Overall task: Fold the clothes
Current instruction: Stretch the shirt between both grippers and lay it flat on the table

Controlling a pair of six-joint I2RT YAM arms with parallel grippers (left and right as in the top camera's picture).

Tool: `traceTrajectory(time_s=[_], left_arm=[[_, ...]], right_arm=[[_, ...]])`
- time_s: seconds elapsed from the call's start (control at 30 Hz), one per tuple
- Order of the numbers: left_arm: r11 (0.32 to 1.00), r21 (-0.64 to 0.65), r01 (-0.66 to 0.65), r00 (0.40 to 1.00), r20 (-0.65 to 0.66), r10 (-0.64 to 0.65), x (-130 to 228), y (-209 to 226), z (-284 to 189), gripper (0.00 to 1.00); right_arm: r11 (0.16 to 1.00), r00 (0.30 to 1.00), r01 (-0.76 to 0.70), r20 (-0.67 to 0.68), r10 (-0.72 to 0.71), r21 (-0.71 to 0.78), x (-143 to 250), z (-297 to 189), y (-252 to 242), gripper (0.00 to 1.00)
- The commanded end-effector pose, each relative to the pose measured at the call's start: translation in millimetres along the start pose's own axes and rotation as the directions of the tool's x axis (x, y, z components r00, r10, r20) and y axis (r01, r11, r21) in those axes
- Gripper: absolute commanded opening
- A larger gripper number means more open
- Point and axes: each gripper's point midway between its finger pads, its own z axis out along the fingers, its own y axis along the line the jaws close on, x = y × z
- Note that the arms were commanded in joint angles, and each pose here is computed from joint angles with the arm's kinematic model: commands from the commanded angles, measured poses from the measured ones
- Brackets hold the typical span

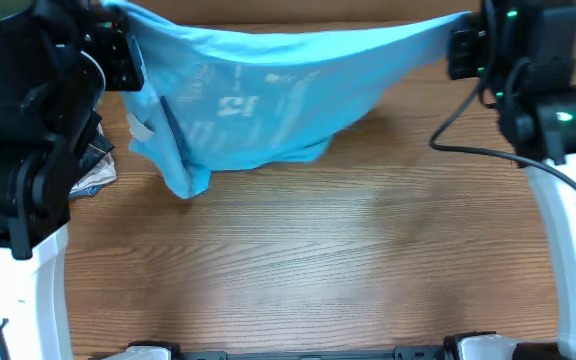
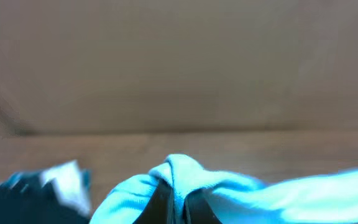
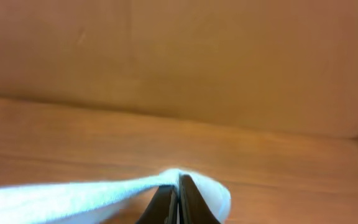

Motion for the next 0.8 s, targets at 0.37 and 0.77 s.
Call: traceTrajectory(time_s=[0.37,0.77], left_arm=[[0.987,-0.112,-0.111,0.976,-0.201,0.087,47.7,23.3,-18.1,0.04],[0.983,-0.128,-0.13,0.99,0.034,0.136,-16.6,16.9,80.3,0.04]], right_arm=[[0.99,1.0,0.0,0.008,-0.001,0.14,-28.1,-117.2,-42.1,0.04],[0.988,0.999,0.043,-0.035,-0.038,0.147,-33.9,9.4,-34.9,0.04]])
